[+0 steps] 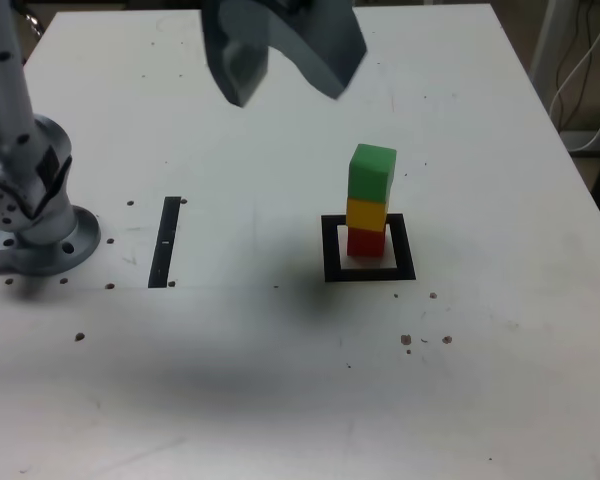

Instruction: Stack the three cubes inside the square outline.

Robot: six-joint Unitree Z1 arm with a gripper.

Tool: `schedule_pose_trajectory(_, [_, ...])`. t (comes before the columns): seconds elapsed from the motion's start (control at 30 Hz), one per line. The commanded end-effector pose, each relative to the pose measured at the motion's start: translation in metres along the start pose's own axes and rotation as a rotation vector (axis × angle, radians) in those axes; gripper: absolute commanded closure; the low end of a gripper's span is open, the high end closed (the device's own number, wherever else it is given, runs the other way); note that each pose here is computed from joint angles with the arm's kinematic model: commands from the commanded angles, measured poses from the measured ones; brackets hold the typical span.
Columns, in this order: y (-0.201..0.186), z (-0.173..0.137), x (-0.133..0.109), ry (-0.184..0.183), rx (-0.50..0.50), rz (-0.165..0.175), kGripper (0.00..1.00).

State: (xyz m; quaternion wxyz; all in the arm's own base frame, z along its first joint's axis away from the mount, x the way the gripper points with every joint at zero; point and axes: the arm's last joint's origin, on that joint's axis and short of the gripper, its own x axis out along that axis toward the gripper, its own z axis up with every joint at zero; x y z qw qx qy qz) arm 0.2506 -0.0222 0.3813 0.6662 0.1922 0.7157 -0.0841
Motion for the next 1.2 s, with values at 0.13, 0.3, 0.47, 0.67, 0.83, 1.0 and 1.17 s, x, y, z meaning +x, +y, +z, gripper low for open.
schedule_pose_trajectory(0.13, [-0.002, -0.031, 0.018, 0.079, -0.029, -0.051, 0.01])
schedule_pose_trajectory(0.3, [0.000, -0.046, 0.037, 0.157, -0.072, -0.090, 0.01])
schedule_pose_trajectory(0.47, [-0.002, -0.053, 0.051, 0.209, -0.094, -0.122, 0.01])
schedule_pose_trajectory(0.67, [-0.006, -0.050, 0.079, 0.284, -0.113, -0.159, 0.01])
schedule_pose_trajectory(0.83, [-0.009, -0.049, 0.089, 0.291, -0.129, -0.187, 0.00])
schedule_pose_trajectory(1.0, [-0.010, -0.045, 0.100, 0.253, -0.137, -0.196, 0.00])
schedule_pose_trajectory(1.17, [-0.014, -0.043, 0.118, 0.211, -0.143, -0.208, 0.00])
